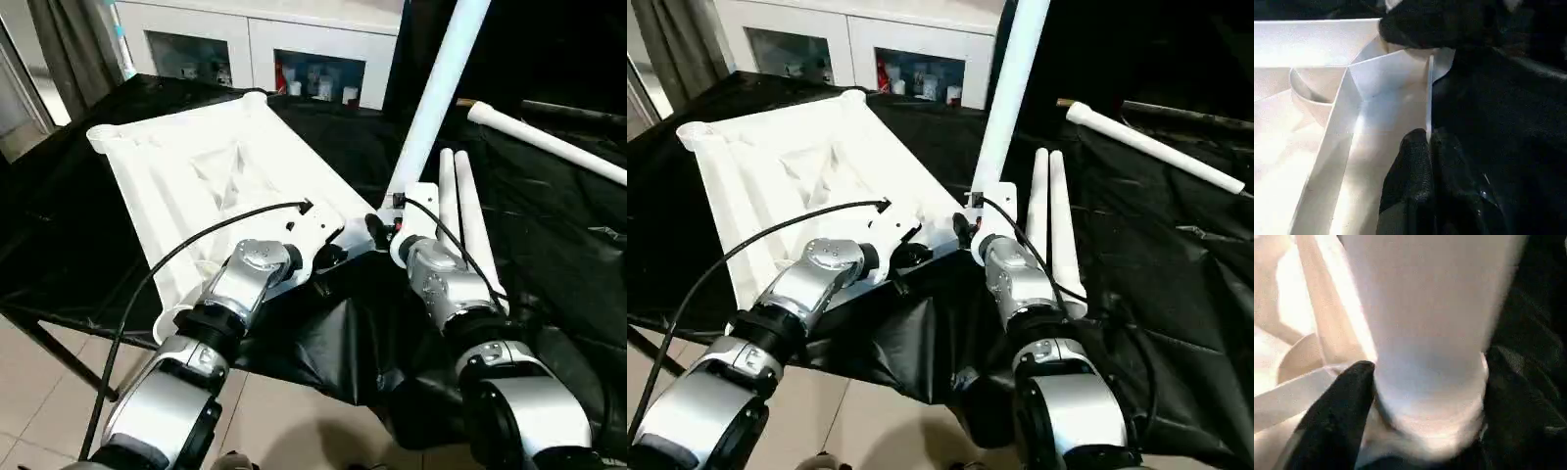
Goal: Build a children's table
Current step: Rotate leg to tighten, then rotate table base
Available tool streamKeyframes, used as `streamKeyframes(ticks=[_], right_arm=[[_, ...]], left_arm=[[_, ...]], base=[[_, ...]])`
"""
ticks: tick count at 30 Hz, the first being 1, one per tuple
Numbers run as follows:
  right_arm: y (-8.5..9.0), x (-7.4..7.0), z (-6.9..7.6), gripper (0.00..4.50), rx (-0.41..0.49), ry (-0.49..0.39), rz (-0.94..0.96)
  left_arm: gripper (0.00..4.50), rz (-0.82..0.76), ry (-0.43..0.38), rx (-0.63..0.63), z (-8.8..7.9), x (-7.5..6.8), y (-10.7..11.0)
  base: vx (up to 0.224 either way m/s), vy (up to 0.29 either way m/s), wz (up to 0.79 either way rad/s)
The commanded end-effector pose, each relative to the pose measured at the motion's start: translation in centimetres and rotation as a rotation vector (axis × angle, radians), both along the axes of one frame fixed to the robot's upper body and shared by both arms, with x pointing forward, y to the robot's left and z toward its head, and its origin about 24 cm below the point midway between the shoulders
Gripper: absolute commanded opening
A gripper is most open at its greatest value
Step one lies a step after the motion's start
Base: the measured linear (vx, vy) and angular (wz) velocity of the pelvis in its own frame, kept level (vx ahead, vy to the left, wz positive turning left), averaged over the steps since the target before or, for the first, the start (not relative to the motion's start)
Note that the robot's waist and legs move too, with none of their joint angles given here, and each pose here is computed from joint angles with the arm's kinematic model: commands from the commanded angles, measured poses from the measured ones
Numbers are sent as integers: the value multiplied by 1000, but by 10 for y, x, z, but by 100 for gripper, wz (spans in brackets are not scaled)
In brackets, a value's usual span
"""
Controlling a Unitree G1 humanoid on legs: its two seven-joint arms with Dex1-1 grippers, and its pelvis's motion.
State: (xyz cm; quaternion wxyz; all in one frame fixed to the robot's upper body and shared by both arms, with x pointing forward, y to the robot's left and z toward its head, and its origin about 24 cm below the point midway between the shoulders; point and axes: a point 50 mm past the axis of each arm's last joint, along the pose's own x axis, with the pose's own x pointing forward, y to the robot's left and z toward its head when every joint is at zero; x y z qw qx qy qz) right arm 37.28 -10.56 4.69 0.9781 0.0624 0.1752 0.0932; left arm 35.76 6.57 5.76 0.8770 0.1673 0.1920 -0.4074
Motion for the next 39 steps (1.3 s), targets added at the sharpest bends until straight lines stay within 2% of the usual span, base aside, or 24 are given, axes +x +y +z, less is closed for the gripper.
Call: streamKeyframes(ticks=[1, 5, 10, 11, 14, 18, 20, 21, 23, 24, 26, 27, 28, 29, 30, 31, 32, 33, 35, 36, 38, 39], right_arm=[[12, -1, -1, 373, 21, 10, 51], [5, 2, 11, 383, -31, -84, 48], [-3, -4, 19, 383, -69, -155, 84], [-5, -6, 20, 384, -75, -165, 93], [-8, -12, 24, 384, -89, -183, 113], [-7, -22, 27, 384, -105, -184, 177], [-7, -24, 28, 384, -107, -183, 183], [-4, -28, 26, 384, -112, -170, 228], [-2, -31, 25, 384, -120, -162, 253], [2, -34, 24, 384, -133, -146, 283], [3, -35, 23, 384, -136, -140, 292], [4, -37, 23, 384, -144, -127, 303], [6, -40, 21, 384, -155, -107, 318], [7, -42, 20, 384, -166, -89, 327], [7, -43, 19, 384, -173, -78, 332], [7, -43, 19, 384, -173, -78, 332], [7, -45, 15, 384, -190, -52, 337], [6, -46, 14, 384, -194, -44, 339], [4, -46, 12, 384, -209, -26, 340], [4, -46, 12, 384, -209, -26, 340], [1, -45, 7, 384, -234, 8, 339], [1, -45, 5, 384, -240, 19, 340]], left_arm=[[0, -1, -82, -9, 14, 6, -5], [0, -56, -131, -47, 19, 6, -10], [0, -49, -205, -94, 29, 10, -15], [44, -28, -203, -116, 31, 12, -15], [62, -15, -212, -162, 39, 17, -13], [96, 163, -306, -100, 51, 31, 10], [109, 181, -316, -92, 52, 32, 13], [125, 274, -345, -70, 57, 37, 30], [142, 315, -359, -60, 60, 38, 41], [143, 384, -398, -45, 67, 38, 57], [155, 412, -419, -26, 69, 37, 65], [155, 458, -452, 0, 74, 34, 78], [181, 530, -503, 39, 81, 29, 98], [187, 603, -541, 66, 86, 21, 116], [187, 648, -564, 81, 89, 16, 127], [191, 648, -564, 81, 89, 16, 127], [214, 742, -618, 147, 91, -2, 154], [225, 764, -634, 166, 92, -8, 160], [230, 806, -645, 229, 91, -24, 176], [233, 806, -645, 229, 91, -24, 176], [240, 860, -625, 321, 86, -47, 194], [265, 880, -596, 350, 82, -55, 200]], base=[[0, 0, 0], [0, 0, 0], [0, 0, 0], [0, 0, 0], [0, 0, 0], [0, 0, 0], [0, 0, 0], [0, 0, 0], [0, 0, 0], [0, 0, 0], [0, 0, 0], [0, 0, 0], [0, 0, 0], [0, 0, 0], [0, 0, 0], [0, 0, 0], [0, 0, 0], [0, 0, 0], [0, 0, 0], [0, 0, 0], [0, 0, 0], [0, 0, 0]])
